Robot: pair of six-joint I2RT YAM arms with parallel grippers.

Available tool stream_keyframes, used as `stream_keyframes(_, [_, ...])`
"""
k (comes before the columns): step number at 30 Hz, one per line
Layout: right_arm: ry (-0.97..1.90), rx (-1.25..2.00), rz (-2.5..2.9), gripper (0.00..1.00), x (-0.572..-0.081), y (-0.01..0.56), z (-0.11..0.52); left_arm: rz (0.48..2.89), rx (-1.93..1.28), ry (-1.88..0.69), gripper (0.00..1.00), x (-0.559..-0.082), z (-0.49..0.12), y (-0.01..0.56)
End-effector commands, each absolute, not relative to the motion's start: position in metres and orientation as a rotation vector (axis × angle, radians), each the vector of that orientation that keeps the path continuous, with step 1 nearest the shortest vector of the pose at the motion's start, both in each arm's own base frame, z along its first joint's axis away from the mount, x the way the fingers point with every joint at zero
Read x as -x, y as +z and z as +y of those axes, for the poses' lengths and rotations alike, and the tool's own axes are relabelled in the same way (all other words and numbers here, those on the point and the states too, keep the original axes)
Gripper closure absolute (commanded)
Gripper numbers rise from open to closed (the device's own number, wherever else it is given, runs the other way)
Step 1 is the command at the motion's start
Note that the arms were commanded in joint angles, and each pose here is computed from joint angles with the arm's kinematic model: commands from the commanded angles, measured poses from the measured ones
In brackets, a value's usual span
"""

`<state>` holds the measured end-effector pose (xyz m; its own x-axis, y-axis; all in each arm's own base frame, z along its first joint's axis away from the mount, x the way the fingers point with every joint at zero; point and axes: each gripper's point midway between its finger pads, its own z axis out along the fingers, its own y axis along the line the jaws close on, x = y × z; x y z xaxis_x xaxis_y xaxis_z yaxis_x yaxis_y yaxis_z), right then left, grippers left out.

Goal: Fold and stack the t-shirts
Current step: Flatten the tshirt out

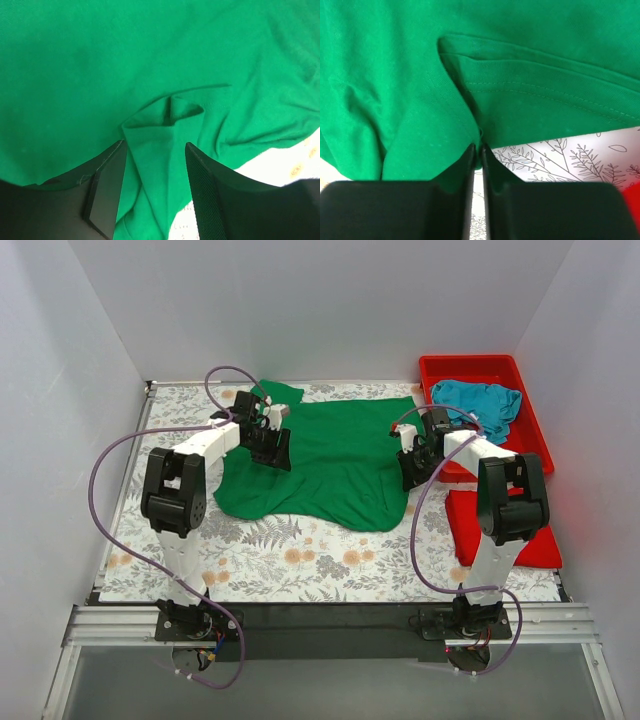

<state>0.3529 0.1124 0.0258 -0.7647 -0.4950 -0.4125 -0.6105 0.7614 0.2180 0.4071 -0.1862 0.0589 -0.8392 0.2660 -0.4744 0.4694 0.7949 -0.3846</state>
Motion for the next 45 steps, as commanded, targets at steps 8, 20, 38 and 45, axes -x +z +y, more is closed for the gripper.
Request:
stream_keyframes(8, [0.542, 0.855, 2.603, 0.99, -0.35, 0.034, 0.114, 2.582, -0.544, -0.671, 0.51, -0.421, -0.189, 0.056])
stream_keyframes(20, [0.556, 0.86, 2.592, 0.99, -0.348, 0.039, 0.115, 2.533, -0.594, -0.702, 0.65, -0.416, -0.208, 0.083])
stream_keyframes(38, [0.558, 0.862, 2.599, 0.99, -0.348, 0.036, 0.115, 2.619, -0.617, -0.625, 0.68, -0.409, -0.205, 0.053])
stream_keyframes(45, [0.554, 0.867, 2.598, 0.99, -0.346, 0.036, 0.115, 2.62, -0.636, -0.622, 0.74, -0.409, -0.208, 0.051])
